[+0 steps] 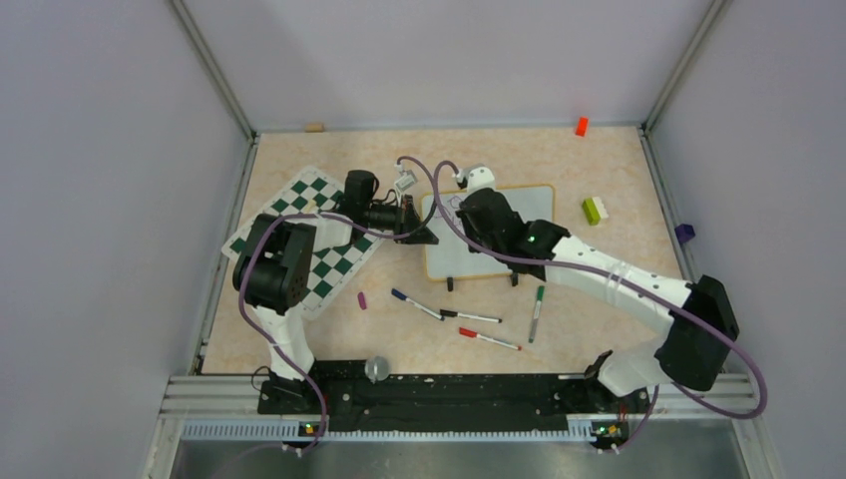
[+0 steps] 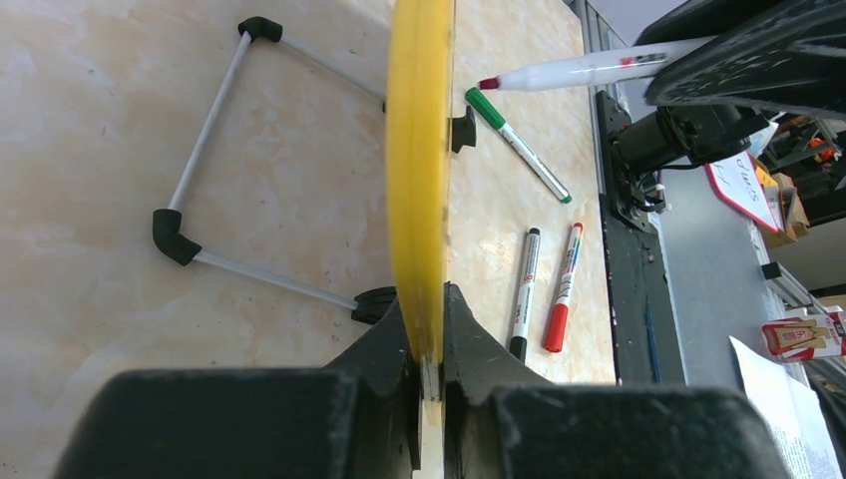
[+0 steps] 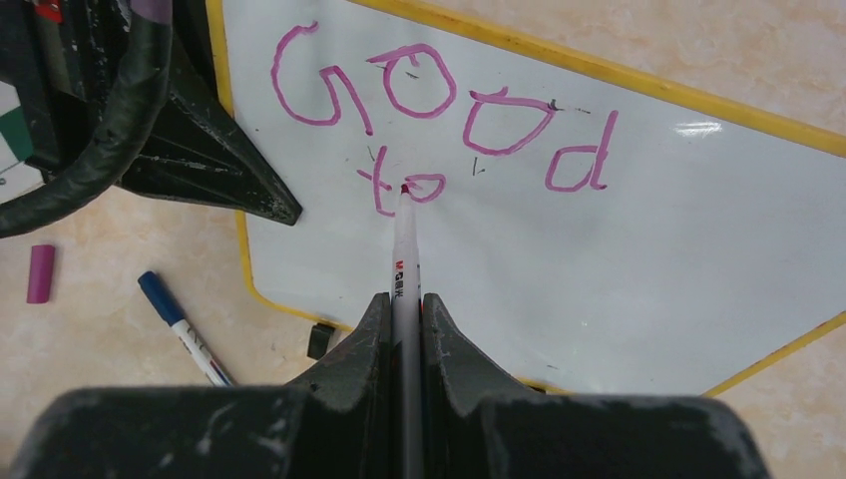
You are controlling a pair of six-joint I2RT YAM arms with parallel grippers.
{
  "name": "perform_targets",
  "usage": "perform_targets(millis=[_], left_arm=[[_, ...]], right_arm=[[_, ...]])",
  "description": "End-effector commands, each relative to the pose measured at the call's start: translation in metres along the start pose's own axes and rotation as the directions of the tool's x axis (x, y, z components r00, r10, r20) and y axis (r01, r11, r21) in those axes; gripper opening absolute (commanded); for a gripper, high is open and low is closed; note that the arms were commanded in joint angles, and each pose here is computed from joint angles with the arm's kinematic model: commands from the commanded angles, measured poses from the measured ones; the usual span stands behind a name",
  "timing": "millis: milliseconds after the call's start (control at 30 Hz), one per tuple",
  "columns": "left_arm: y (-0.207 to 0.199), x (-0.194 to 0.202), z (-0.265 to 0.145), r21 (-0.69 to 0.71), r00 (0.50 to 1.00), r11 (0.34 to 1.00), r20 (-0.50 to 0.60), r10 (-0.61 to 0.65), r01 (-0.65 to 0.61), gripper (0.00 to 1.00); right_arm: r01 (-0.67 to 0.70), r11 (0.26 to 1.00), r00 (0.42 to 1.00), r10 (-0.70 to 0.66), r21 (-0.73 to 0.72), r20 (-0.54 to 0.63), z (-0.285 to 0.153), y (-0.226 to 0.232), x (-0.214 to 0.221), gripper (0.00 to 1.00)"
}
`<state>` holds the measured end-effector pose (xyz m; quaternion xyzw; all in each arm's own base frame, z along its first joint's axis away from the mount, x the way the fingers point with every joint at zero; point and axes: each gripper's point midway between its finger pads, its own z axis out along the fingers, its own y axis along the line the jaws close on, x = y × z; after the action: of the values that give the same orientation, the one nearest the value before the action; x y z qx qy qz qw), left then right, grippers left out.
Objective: Write a sentence on the whiteboard
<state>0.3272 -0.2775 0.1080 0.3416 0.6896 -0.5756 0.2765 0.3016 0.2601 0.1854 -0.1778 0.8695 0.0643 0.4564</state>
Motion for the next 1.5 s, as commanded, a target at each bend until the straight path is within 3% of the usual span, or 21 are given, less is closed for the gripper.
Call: perform_targets(millis=[0, 267, 1467], left_arm=[[0.001, 0.008, 0.006, -0.015, 0.999, 0.999, -0.025, 0.032, -0.033, 0.00], [0.003, 0.008, 0.006, -0.014, 0.999, 0.999, -0.026, 0.028, -0.028, 0.00], [0.002, 0.008, 0.006, -0.016, 0.999, 0.999, -0.028, 0.028, -0.028, 0.00]], right_arm=[[-0.040, 0.997, 0.994, 0.046, -0.059, 0.098, -0.026, -0.004, -0.025, 0.00], [-0.026, 1.000, 0.984, 0.028, -0.013, 0.174, -0.032, -0.020, -0.026, 0.00], [0.006, 0.996, 0.994, -0.015, 0.086, 0.108, 0.002, -0.024, -0.013, 0.00]])
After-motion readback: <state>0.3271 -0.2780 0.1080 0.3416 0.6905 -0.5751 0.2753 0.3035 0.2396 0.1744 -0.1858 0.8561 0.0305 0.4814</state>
